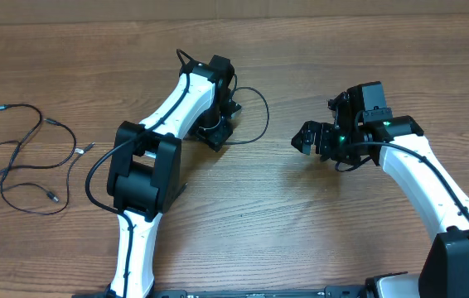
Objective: Untangle cables
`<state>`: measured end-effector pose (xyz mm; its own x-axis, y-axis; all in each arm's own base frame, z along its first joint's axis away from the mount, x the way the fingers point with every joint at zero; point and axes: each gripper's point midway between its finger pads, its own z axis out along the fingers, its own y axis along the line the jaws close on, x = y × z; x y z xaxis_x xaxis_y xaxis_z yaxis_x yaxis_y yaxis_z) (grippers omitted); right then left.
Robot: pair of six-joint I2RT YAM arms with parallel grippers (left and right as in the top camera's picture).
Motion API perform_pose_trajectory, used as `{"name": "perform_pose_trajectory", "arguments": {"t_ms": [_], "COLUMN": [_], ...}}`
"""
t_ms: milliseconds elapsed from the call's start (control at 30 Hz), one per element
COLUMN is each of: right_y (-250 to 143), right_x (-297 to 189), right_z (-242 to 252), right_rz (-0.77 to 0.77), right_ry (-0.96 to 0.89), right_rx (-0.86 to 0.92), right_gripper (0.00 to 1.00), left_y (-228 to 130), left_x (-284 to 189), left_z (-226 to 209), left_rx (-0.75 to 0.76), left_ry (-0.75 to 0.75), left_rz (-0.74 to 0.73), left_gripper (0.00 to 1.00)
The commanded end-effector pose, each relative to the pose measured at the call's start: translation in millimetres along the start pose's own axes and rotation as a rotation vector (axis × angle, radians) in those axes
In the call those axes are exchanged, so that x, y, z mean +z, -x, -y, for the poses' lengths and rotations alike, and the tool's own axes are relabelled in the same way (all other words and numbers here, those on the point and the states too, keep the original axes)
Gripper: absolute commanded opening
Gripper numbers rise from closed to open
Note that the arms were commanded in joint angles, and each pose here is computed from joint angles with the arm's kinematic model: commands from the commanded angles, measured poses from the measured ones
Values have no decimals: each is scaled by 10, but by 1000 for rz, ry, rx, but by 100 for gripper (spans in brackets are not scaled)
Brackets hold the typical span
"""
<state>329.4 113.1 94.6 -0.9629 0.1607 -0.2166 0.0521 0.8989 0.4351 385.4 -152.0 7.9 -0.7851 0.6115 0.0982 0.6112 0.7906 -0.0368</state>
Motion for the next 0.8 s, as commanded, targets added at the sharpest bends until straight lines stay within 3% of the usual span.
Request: {"name": "perform_pose_trajectory", "arguments": {"t_ms": [0, 467, 600, 767], "right_y": [72, 72, 74, 74], "right_x": [-50, -50, -50, -50], "right_z": [-16, -10, -10, -10], "right_rz": [25, 25, 25, 25], "right_ry": [-8, -11, -11, -11], "right_rx": [-8, -7, -7, -7], "right_gripper": [100, 100, 100, 100], "left_y": [-61, -70, -75, -71], "left_x": [158, 203, 202, 203], "left_z": [12, 15, 26, 26], "left_rx": [-10, -10, -8, -12], "left_ry": [-24, -27, -27, -28], "left_rz": [-39, -49, -52, -51], "left_gripper": [57, 57, 47, 23]}}
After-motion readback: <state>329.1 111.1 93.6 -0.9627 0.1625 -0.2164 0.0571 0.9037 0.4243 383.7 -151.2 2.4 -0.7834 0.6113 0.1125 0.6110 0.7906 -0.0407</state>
